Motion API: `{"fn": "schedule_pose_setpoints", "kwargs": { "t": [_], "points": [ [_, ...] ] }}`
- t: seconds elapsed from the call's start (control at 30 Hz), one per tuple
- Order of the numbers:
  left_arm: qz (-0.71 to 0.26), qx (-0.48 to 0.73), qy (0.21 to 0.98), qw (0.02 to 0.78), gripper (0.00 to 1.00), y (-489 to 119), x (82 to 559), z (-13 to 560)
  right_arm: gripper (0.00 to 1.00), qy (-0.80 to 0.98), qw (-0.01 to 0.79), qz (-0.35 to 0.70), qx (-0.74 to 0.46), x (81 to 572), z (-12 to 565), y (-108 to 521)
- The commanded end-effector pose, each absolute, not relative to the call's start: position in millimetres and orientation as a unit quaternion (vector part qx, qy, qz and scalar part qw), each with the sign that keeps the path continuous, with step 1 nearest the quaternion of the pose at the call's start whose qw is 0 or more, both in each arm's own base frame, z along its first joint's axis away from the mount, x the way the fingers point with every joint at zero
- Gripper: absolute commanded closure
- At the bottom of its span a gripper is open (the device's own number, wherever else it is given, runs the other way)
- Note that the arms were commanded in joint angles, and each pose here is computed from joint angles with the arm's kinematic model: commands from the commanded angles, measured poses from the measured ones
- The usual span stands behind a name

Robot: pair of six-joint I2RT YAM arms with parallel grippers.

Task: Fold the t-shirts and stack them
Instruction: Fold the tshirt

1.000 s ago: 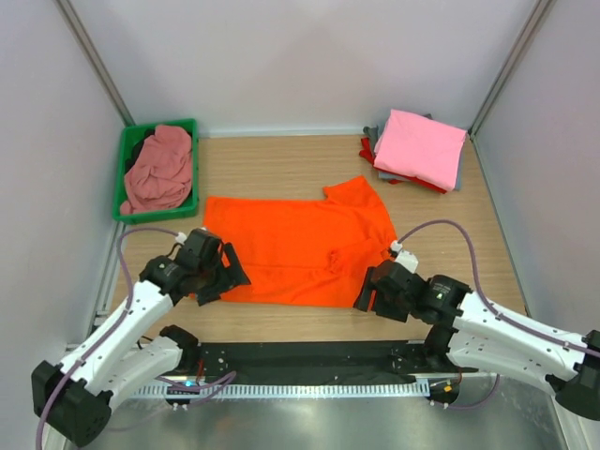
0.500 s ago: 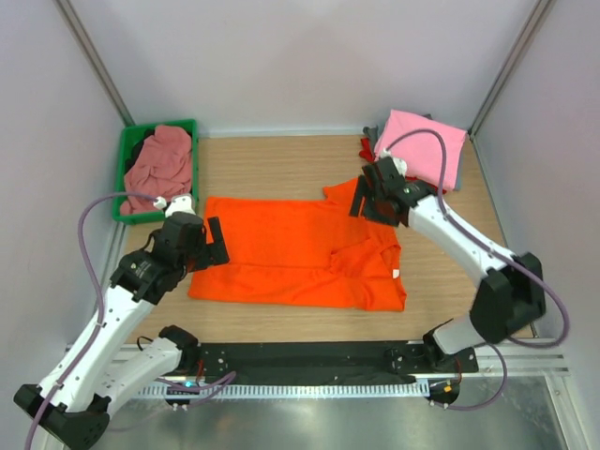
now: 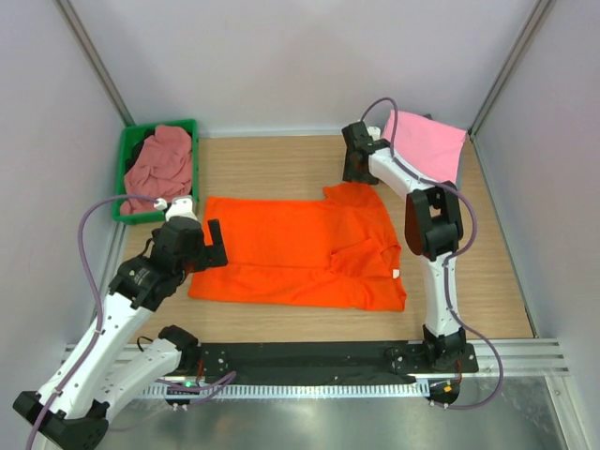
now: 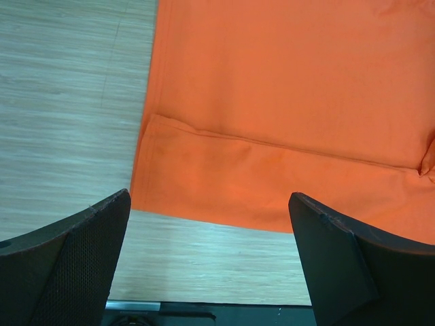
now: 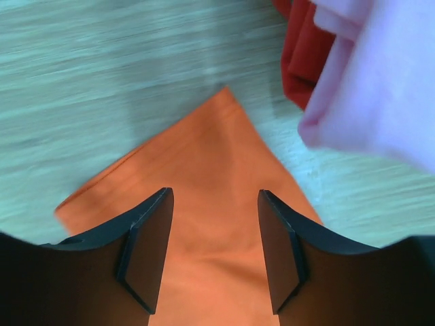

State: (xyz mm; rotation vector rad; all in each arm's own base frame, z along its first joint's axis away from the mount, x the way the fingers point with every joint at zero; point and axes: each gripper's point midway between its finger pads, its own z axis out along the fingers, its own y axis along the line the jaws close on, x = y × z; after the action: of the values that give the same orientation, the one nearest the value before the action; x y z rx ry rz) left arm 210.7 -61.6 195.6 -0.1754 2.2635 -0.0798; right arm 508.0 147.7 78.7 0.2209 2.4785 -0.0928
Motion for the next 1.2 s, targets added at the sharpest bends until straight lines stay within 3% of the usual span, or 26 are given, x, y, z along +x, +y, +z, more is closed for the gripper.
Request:
{"fn": "schedule_pose_setpoints", "kwargs": {
  "t": [0.0,0.33,0.53,0.63,0.87,1.17],
  "points": [
    [-0.044,-0.066,0.893,0.443,0.00,-66,218,204,0.42,0.932,0.348,-0.058,0.083,533,90,144],
    [-0.053,-0.057,0.899,0.431,0.00,-71,218,199,0.47,0.929,0.350,-0.057,0.104,564,56,139],
    [-0.055,-0.054,0.901,0.428,0.00,-73,219,197,0.48,0.935,0.328,-0.066,0.114,552,29,133],
    [-0.054,-0.053,0.902,0.425,0.00,-74,219,195,0.57,0.938,0.321,-0.062,0.115,544,14,132],
    [-0.050,-0.055,0.904,0.422,0.00,-73,220,194,0.99,0.945,0.305,-0.036,0.113,534,-3,139],
    [-0.026,-0.058,0.909,0.413,0.00,-69,227,189,0.99,0.937,0.330,-0.031,0.109,516,42,132]
  ]
}}
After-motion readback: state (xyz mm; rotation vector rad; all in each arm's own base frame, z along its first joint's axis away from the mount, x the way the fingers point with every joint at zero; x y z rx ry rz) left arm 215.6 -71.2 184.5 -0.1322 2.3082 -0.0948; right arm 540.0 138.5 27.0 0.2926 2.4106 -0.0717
